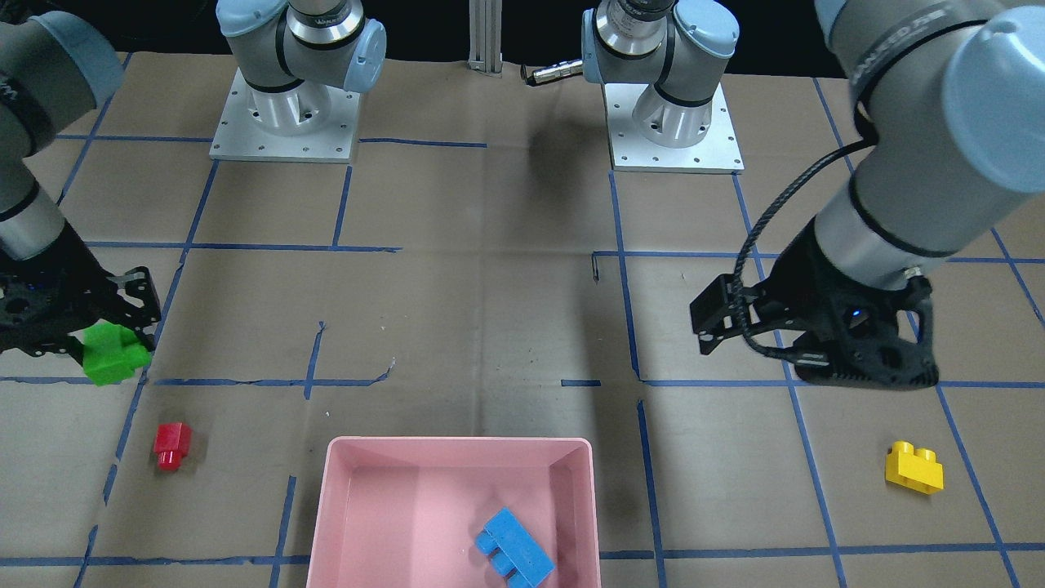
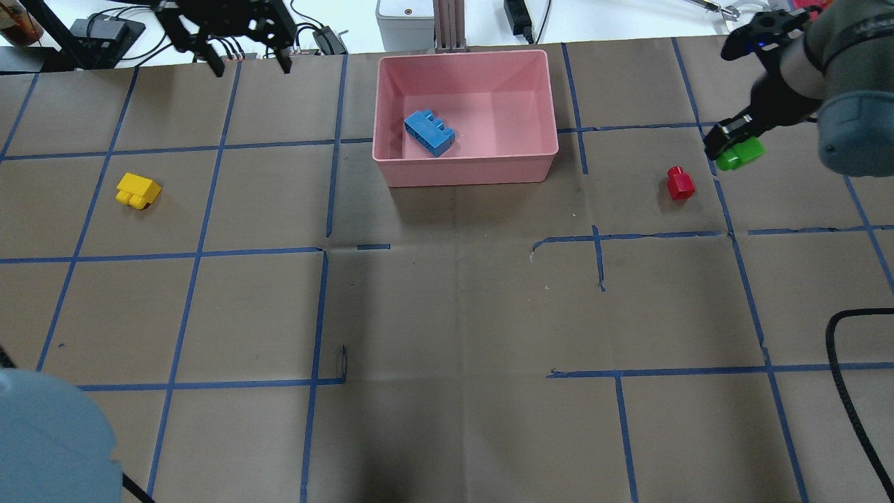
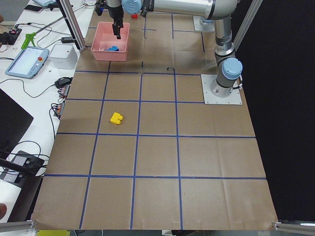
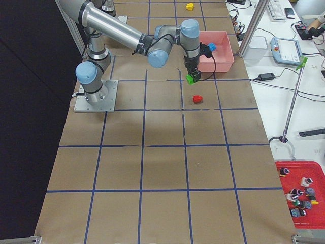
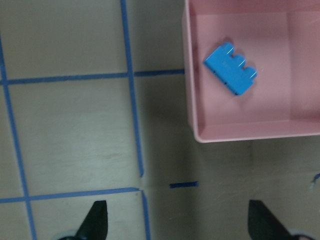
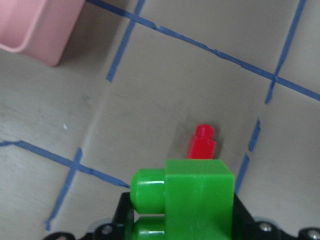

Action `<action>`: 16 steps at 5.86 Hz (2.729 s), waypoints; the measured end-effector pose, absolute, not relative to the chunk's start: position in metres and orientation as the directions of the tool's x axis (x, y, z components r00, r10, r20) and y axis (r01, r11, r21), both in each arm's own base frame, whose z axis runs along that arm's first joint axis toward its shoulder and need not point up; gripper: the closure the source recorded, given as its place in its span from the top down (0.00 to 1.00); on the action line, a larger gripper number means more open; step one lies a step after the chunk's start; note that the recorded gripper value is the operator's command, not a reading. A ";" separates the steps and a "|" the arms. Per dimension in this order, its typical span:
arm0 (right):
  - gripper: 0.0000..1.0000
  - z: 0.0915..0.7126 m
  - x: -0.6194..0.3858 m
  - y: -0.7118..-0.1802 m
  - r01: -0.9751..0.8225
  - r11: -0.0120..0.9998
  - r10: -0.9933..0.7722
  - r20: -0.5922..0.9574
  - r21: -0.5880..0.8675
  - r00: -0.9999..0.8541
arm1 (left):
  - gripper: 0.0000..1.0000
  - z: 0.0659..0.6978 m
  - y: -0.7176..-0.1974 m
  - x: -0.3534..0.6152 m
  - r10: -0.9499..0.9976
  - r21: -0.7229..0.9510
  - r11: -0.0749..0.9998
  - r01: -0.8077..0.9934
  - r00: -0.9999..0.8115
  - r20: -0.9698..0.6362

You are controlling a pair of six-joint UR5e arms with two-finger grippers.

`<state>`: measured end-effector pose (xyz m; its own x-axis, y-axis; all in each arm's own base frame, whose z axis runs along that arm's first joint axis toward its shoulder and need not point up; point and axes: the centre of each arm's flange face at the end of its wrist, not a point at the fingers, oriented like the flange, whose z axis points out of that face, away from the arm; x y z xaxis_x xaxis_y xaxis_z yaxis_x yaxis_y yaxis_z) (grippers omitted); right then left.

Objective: Put all blocks into box

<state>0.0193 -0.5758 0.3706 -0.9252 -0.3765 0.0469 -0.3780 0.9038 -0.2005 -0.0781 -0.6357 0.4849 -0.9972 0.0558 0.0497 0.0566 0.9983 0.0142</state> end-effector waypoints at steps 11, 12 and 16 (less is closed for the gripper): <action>1.00 0.316 0.264 -0.743 -0.155 0.920 -0.271 -0.297 -0.361 -0.916 | 1.00 0.330 -0.681 0.280 -0.883 -0.060 0.468 -0.882 -0.469 0.002; 1.00 0.320 0.260 -0.743 -0.158 0.918 -0.273 -0.289 -0.365 -0.918 | 1.00 0.298 -0.691 0.283 -0.905 -0.035 0.423 -0.905 -0.424 0.020; 0.99 0.371 0.091 -0.699 -0.122 0.989 -0.131 -0.110 -0.085 -0.985 | 1.00 0.188 -0.691 0.260 -0.931 0.006 0.363 -0.932 -0.362 0.053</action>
